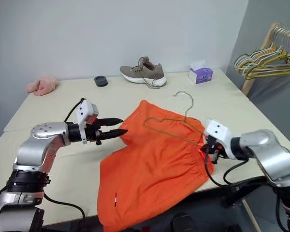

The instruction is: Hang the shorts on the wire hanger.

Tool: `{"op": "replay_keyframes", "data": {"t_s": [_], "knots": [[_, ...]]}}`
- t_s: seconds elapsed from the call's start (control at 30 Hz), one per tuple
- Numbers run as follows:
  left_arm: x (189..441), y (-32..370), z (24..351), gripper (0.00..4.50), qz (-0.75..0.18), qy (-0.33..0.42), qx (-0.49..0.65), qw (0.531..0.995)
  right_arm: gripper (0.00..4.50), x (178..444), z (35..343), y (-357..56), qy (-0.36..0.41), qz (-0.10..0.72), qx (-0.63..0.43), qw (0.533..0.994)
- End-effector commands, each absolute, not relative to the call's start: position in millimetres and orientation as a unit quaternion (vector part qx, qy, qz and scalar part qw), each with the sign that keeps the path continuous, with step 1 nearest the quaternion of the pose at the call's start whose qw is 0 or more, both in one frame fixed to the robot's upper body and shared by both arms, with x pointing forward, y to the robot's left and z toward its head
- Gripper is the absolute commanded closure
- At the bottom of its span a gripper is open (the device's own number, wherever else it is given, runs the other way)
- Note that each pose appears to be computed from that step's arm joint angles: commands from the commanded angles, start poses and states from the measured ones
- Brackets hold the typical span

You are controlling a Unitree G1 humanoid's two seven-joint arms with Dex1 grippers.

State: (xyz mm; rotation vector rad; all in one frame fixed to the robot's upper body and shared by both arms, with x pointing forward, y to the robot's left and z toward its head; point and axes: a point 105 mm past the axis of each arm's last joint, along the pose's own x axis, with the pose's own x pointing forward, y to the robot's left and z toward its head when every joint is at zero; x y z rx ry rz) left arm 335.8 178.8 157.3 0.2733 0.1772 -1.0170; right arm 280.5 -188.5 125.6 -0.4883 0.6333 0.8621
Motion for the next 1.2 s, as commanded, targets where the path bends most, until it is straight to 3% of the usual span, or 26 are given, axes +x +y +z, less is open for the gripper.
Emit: {"op": "replay_keyframes", "data": {"t_s": [0.03,0.33,0.63,0.97,1.2], "knots": [[331,172,159,1.96,-0.503,0.077,0.143,0.849,4.5,271,136,-216,0.291,0.356,-0.206,0.864],[307,147,159,1.96,-0.593,0.072,0.131,0.791,4.5,226,108,-274,0.367,0.241,-0.076,0.895],[304,141,158,1.96,-0.609,0.063,0.149,0.776,4.5,205,95,-274,0.401,0.231,0.011,0.886],[310,145,158,1.96,-0.592,0.063,0.163,0.787,4.5,213,90,-238,0.43,0.314,0.038,0.846],[316,157,158,1.96,-0.56,0.058,0.171,0.808,4.5,226,105,-235,0.43,0.35,0.027,0.832]]}}
